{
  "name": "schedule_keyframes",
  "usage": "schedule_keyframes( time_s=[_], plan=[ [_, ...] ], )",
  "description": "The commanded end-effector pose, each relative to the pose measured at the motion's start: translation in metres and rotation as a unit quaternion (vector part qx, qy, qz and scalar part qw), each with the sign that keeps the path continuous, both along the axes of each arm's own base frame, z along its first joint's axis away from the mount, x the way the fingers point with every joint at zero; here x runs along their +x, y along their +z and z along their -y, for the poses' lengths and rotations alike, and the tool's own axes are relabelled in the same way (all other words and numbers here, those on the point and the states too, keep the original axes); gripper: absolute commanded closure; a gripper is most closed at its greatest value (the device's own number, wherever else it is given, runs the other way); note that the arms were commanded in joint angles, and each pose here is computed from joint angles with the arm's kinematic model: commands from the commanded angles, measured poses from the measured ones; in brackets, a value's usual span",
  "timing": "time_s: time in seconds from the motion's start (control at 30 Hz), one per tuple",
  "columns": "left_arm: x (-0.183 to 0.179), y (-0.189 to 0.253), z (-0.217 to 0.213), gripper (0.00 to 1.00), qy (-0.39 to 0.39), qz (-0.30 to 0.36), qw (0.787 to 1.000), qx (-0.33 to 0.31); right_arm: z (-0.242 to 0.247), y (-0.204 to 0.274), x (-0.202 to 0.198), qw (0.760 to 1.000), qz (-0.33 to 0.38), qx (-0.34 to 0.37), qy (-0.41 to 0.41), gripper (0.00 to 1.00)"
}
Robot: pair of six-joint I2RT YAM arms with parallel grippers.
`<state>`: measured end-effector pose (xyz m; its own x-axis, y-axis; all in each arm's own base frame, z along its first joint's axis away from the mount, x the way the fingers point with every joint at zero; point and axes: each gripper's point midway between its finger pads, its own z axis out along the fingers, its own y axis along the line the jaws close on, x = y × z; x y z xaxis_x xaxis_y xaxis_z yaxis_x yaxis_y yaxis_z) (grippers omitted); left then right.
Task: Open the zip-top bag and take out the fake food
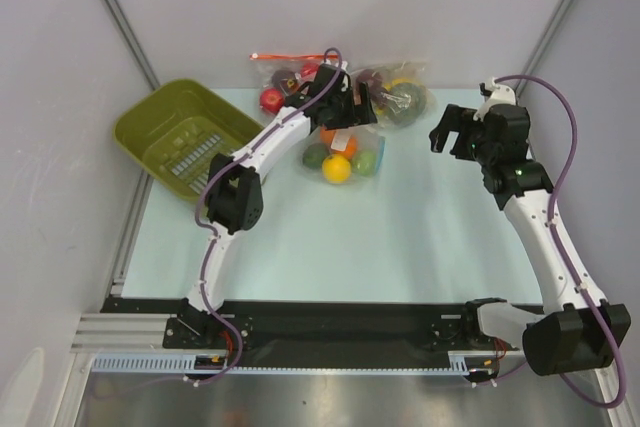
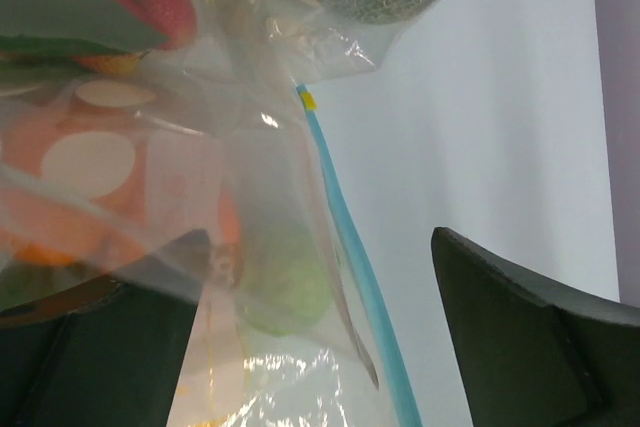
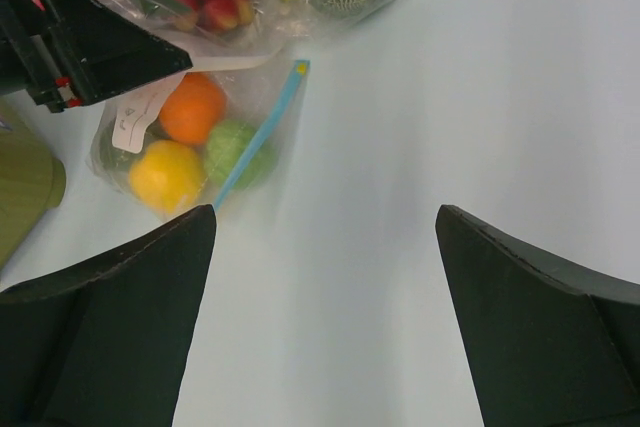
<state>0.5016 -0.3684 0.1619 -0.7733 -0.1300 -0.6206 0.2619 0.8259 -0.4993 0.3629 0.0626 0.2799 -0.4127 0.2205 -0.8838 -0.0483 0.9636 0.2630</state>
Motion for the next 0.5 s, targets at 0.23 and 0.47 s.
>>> schedule_keyframes(
  time_s=[0.23,0.47],
  plan=[
    [0.043,0.027,0.015,0.5,0.056,0.06,0.995,-0.059,-0.014,0.017,0.019,0.999,0.025,-0.004,0.042,0.02],
    [0.043,0.045,0.01,1.0,0.044,0.085,0.993,-0.065,-0.015,-0.001,0.016,0.999,0.011,0.008,0.039,0.02]
  ],
)
